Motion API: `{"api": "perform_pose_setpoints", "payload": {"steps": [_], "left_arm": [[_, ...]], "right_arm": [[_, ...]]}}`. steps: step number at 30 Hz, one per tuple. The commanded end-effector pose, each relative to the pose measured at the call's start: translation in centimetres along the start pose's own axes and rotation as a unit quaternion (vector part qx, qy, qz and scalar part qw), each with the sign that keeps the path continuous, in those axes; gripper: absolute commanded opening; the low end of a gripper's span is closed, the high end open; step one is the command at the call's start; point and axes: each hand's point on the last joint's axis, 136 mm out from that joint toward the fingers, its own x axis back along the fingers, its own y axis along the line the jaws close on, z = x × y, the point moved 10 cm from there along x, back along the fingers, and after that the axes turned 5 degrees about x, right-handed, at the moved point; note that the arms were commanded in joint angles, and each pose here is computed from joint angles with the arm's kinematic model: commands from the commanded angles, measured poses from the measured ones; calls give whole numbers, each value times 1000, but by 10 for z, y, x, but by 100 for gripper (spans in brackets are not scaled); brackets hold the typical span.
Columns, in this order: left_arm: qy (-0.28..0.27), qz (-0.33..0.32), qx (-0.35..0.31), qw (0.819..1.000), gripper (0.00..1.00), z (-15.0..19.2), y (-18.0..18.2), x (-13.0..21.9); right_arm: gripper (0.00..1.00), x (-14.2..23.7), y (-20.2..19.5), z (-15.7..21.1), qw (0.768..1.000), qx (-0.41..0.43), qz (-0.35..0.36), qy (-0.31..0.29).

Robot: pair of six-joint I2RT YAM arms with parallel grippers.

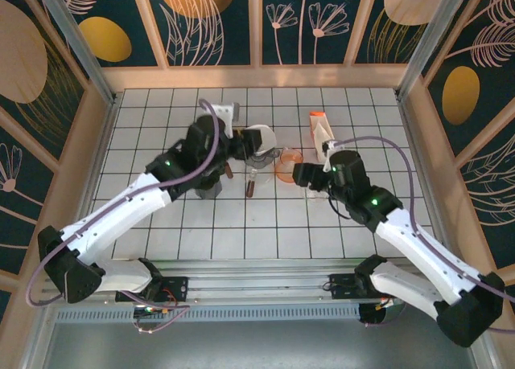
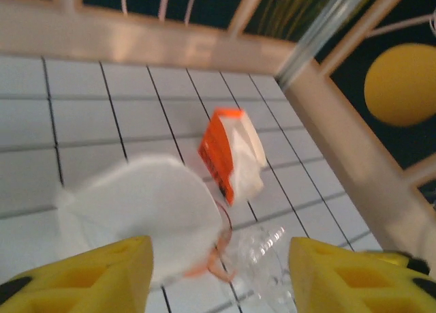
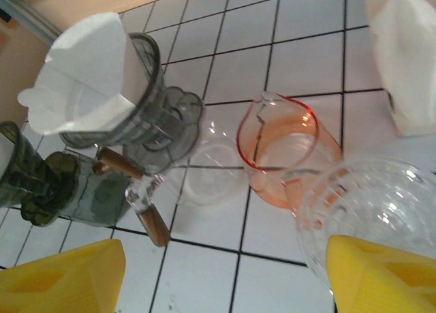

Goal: Place the coffee filter in the dripper

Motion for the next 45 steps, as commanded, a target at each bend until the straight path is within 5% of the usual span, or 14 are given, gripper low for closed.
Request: {"api": "perform_pose_setpoints", "payload": {"steps": [1,6,16,30,45], "left_arm": [[56,-39,-54,996,61,-3,24,-24],[97,-72,-86,989,67,-3,49,-53],[99,-53,-61,992,76,7,79,-55],[116,-74,-29,990,61,22,108,-76],[125,-99,-19,987,59,32,120,-86]], "right_arm": [[77,-7,17,-38,997,19,-58,-45],[77,-29,22,-60,997,27,-64,-43],[78,-72,34,-78,996,40,-84,-18],[63,-112,12,-70,999,27,-29,12],[67,-122,8,-64,999,23,-24,16]]}}
